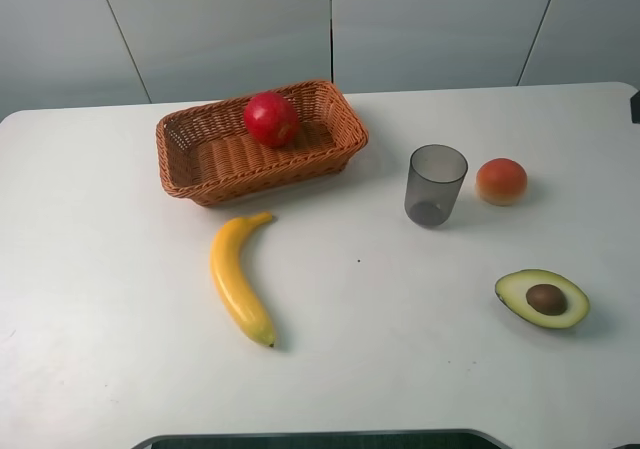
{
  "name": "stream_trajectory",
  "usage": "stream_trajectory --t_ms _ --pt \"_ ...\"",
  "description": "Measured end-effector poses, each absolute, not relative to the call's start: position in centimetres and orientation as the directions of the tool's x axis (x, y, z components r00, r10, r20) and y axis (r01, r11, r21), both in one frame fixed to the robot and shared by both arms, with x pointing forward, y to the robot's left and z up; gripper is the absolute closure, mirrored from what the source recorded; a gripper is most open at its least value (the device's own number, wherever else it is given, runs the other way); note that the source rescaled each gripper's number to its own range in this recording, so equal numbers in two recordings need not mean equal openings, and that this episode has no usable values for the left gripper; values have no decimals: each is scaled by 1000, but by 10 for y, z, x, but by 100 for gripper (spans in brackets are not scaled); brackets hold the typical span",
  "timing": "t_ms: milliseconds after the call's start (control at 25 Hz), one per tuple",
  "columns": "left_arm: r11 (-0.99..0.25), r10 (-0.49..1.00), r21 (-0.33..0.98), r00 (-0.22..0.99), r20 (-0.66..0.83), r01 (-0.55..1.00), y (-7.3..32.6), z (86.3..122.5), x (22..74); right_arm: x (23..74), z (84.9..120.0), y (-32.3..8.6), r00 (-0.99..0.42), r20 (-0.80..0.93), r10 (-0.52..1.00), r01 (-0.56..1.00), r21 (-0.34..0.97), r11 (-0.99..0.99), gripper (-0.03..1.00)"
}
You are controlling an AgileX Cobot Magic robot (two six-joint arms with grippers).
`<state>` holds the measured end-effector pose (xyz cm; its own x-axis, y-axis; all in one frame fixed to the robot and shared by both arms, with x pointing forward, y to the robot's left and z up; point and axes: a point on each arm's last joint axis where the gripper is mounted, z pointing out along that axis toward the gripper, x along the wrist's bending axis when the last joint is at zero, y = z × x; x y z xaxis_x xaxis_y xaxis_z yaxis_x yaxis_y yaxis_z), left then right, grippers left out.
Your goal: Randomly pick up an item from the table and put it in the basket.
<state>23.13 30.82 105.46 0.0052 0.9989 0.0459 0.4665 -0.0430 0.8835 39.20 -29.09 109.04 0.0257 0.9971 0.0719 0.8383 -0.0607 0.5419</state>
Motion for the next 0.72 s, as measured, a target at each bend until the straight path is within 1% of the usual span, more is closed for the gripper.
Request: stream_trajectory --t_ms 240,480,720 --pt "-43 999 883 5 46 467 308 1055 231 331 1077 -293 9 73 997 757 651 -54 -3" --pt "-43 999 883 5 46 467 308 1055 231 283 1067 -295 -55 18 998 630 776 21 -3" --pt "-43 999 883 5 46 467 308 1055 231 252 1058 -295 -64 8 998 567 823 30 -3"
